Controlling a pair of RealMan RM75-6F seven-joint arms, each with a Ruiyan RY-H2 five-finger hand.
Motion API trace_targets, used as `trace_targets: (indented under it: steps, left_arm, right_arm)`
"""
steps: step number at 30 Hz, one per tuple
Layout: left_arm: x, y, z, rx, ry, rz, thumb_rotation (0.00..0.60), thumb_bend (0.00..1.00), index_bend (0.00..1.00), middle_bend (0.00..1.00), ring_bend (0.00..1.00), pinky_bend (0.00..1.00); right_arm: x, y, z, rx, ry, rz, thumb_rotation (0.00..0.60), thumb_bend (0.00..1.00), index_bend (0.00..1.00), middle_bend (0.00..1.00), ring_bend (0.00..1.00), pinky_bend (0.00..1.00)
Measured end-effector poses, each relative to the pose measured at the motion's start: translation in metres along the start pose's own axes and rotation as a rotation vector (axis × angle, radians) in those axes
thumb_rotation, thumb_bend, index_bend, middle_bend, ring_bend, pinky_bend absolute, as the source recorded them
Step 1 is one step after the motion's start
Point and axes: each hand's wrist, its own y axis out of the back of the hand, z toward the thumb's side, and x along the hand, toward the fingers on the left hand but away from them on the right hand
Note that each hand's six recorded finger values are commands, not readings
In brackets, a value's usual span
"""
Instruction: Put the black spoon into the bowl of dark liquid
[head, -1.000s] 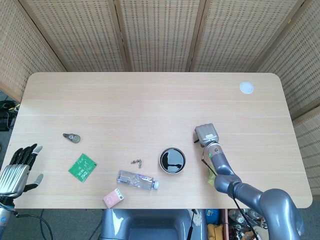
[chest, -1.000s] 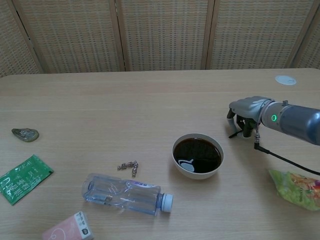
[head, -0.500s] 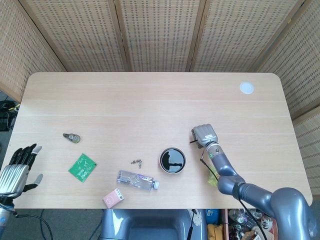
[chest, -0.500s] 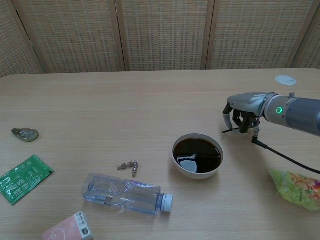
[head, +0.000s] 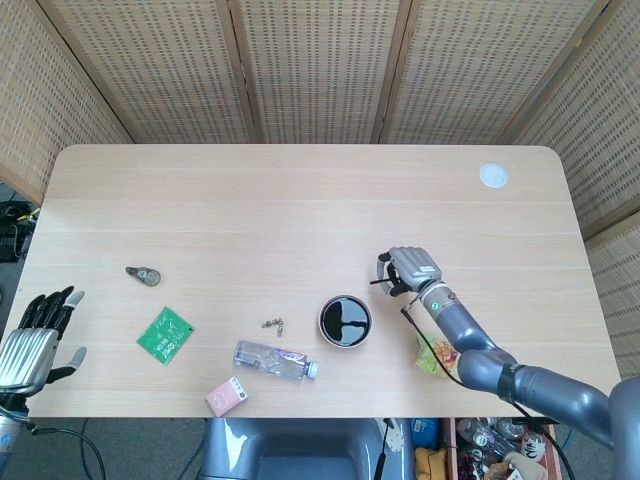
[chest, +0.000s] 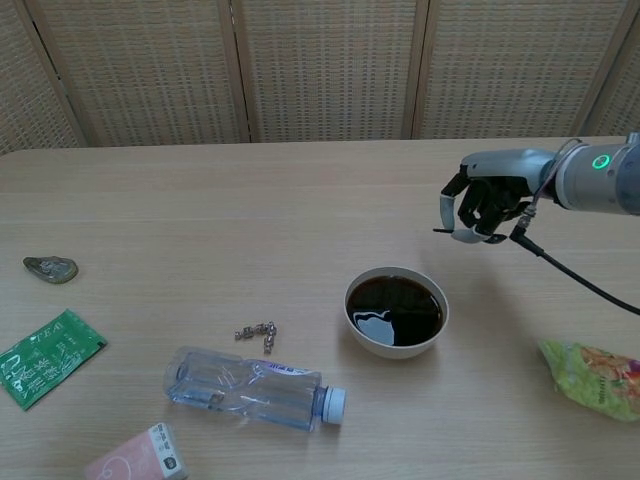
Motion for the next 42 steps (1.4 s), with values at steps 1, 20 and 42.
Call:
trace_targets:
  steps: [1,20,42]
  left_arm:
    - [0.0,0.0,0.0,0.001,0.0,0.001,0.6,0.37,0.0,0.0,0.0,0.0]
    - [-0.002,0.005,0.002,0.007,-0.007,0.01,0.6,0.37,0.0,0.0,0.0,0.0]
    - [0.009,0.052,0.006,0.073,-0.048,0.123,0.6,0.37,0.0,0.0,0.0,0.0]
  right_arm:
    - [0.003,0.002,0.001,-0.023,0.006,0.005,0.6,0.64,0.71,0.86,0.88,1.0]
    - [0.049,0.002,0.058,-0.55,0.168,0.228,0.6,0.67,0.73,0.87,0.88,1.0]
    - [0.043,-0.03,0.088,-0.79,0.217,0.314,0.6,0.68,0.73,0.88,0.88,1.0]
